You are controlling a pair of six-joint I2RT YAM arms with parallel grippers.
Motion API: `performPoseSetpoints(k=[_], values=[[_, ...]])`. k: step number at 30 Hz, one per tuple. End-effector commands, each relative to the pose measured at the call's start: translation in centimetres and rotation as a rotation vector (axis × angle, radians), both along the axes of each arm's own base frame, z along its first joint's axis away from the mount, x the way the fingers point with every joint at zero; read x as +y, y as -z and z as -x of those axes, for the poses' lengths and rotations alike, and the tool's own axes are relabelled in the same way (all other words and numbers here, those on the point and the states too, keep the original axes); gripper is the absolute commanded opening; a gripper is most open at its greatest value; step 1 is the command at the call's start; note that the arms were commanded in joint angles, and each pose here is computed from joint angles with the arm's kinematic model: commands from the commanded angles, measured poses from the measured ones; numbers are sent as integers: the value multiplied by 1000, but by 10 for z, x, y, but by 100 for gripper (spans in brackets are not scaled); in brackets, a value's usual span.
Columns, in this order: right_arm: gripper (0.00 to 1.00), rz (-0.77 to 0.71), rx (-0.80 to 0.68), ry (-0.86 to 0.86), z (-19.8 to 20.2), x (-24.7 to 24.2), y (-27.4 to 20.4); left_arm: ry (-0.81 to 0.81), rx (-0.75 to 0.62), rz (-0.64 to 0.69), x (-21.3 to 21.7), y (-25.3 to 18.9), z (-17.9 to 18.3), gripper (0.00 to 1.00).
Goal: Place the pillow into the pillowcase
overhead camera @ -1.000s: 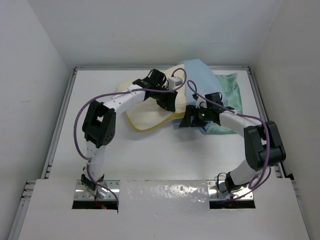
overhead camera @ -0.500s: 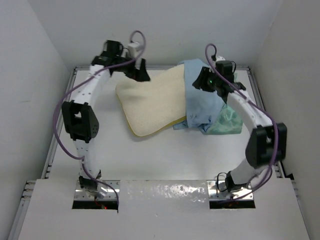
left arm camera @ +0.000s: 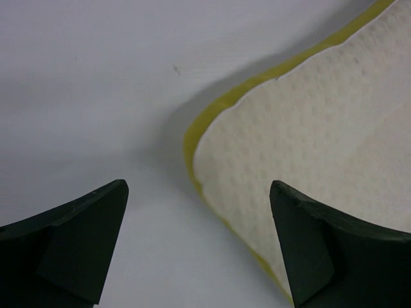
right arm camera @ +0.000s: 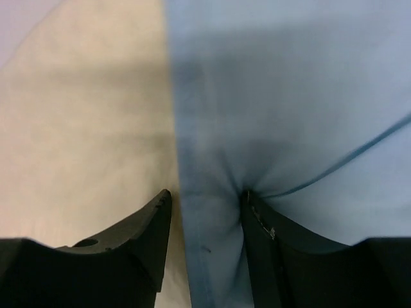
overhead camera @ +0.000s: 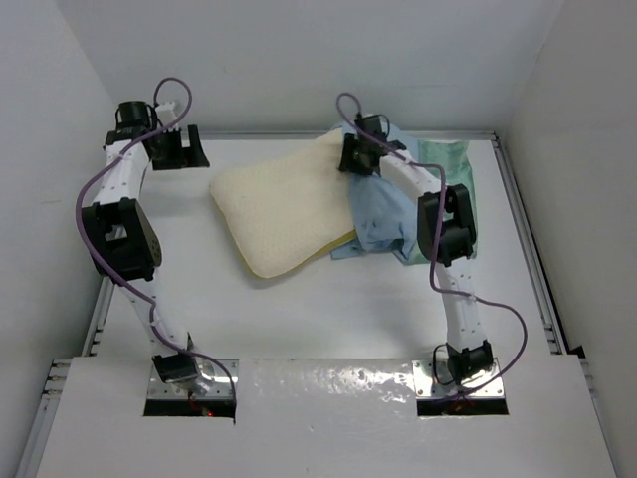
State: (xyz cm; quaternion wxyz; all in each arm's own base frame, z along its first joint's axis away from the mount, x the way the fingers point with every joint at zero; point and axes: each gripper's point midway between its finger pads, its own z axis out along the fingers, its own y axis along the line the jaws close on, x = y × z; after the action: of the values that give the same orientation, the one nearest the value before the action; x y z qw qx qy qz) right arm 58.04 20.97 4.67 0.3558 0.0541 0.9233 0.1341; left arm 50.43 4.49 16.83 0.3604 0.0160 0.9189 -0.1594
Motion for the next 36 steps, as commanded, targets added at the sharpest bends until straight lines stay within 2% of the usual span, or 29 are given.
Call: performPoseSetpoints(k=[1, 3, 4, 6, 7, 8, 10, 12, 13, 14, 15, 16, 20, 21, 22, 23, 24, 25, 26, 29, 31, 33, 34, 35, 36], values=[[47, -44, 148, -692, 153, 138, 34, -6, -50, -141, 15, -11, 9, 91], [46, -13, 139, -807, 191, 146, 35, 0, -39, -128, 19, -5, 15, 91], [45, 2, 171, -829, 216, 130, 38, 6, -32, -114, 19, -2, 17, 91], [44, 19, 168, -879, 235, 114, 37, 19, -17, -86, 18, 3, 20, 90], [44, 62, 199, -909, 254, 94, 50, 23, -16, -84, 18, 4, 20, 90], [44, 119, 178, -870, 254, 72, 46, 39, -17, -75, 16, 6, 21, 90], [45, 162, 144, -827, 242, 53, 37, 68, -23, -61, 10, 7, 21, 88], [46, 160, 114, -721, 201, 31, 20, 121, -5, -54, -2, 15, 23, 85], [47, 151, 118, -646, 179, 16, 15, 134, 15, -73, -5, 21, 25, 84], [47, 180, 195, -611, 172, 6, 33, 195, 49, -98, -22, 32, 29, 83], [47, 193, 103, -592, 129, 15, 1, 229, 68, -113, -32, 39, 32, 81], [48, 227, 87, -567, 98, 21, -6, 314, 108, -129, -55, 55, 43, 81], [51, 117, 36, -502, 46, 63, -20, 528, 215, -128, -125, 102, 81, 76], [51, 85, -5, -485, 36, 75, -26, 599, 249, -82, -150, 114, 99, 75], [51, 55, -28, -469, 31, 83, -28, 650, 256, -56, -162, 118, 108, 74], [51, 9, -14, -460, 40, 96, -23, 724, 275, 28, -187, 122, 129, 72], [52, -30, -81, -460, 34, 109, -32, 770, 275, 72, -200, 121, 141, 72], [52, -55, -89, -470, 40, 118, -32, 841, 249, 96, -211, 115, 152, 72], [53, -105, -90, -506, 55, 136, -30, 942, 252, 165, -235, 113, 178, 72], [55, -143, -72, -583, 75, 164, -25, 1195, 192, 197, -260, 99, 224, 74], [59, -133, -55, -620, 88, 174, -23, 1340, 168, 289, -276, 83, 256, 78], [61, -141, -83, -591, 87, 165, -41, 1386, 165, 387, -282, 58, 270, 80], [67, -117, -54, -563, 93, 150, -29, 1428, 116, 383, -283, 51, 269, 83], [70, -106, -72, -541, 93, 140, -35, 1442, 76, 373, -285, 36, 262, 89], [73, -102, -144, -507, 85, 124, -67, 1416, 68, 352, -283, 24, 256, 89]])
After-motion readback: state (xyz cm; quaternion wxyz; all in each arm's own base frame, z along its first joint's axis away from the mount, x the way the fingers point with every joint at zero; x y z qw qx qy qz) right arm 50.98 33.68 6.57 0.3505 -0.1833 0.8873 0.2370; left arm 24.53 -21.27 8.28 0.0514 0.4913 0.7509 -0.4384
